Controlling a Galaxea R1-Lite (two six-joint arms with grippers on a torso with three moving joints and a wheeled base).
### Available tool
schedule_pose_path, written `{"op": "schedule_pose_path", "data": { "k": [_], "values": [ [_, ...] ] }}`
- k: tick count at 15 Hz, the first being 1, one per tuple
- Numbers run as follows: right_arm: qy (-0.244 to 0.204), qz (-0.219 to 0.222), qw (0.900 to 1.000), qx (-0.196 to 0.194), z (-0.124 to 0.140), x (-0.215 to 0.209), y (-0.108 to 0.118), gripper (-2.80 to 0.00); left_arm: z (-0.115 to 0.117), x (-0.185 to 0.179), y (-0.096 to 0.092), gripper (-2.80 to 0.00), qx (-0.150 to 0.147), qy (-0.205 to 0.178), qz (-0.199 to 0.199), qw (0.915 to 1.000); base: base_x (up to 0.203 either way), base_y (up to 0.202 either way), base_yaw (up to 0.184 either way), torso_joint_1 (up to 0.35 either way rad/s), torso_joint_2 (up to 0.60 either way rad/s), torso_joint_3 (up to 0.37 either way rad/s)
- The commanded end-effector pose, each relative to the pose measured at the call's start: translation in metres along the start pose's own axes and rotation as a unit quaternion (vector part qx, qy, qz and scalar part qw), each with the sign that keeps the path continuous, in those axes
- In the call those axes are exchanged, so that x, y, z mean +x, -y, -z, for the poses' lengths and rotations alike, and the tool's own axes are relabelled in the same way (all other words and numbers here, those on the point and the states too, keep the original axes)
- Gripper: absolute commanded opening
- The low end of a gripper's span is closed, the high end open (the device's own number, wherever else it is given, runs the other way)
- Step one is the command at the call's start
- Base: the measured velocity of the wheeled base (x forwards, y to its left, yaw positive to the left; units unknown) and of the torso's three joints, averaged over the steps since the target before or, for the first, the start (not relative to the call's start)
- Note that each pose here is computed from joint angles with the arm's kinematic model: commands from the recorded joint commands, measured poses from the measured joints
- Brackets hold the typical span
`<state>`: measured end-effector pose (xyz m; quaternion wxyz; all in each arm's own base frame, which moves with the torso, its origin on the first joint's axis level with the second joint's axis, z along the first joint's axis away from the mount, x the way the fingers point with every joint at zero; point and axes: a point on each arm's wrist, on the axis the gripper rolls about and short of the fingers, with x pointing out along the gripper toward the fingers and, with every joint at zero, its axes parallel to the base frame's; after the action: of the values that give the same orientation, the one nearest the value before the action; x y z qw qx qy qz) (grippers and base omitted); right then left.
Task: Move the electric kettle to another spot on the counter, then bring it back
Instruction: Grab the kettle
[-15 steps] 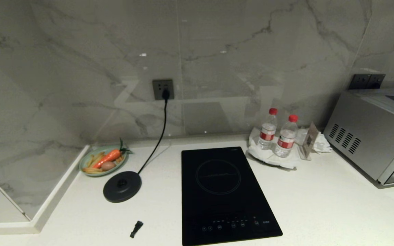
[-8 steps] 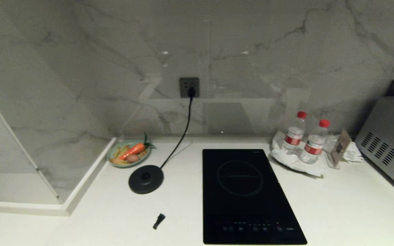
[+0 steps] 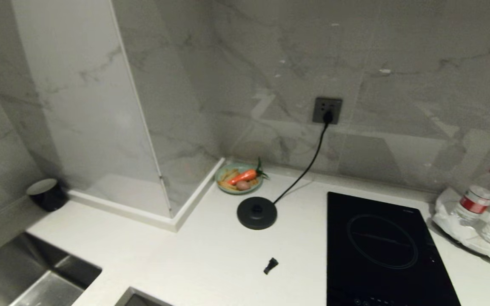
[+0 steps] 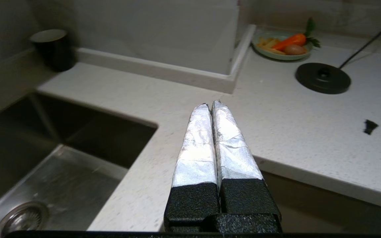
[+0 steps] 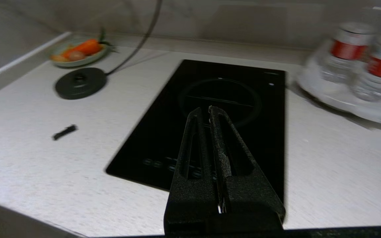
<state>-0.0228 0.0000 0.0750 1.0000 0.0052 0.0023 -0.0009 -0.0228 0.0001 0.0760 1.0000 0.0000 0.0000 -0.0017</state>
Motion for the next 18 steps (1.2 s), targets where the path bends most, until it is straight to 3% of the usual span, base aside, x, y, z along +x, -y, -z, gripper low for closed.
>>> {"op": "schedule_pose_path", "data": {
  "k": [1,18],
  "values": [
    [-0.001,0.000,1.000,0.000,0.0000,0.0001,0.0000,-2.80,0.0001,0.0000,0.0000,-2.80,0.001,0.000,0.000,1.0000,0.000,-0.013,0.177,-0.001,0.01,0.001],
    [-0.001,0.000,1.000,0.000,0.0000,0.0001,0.0000,-2.80,0.0001,0.0000,0.0000,-2.80,0.001,0.000,-0.001,1.0000,-0.002,-0.007,0.164,0.000,0.01,0.006]
  ]
}}
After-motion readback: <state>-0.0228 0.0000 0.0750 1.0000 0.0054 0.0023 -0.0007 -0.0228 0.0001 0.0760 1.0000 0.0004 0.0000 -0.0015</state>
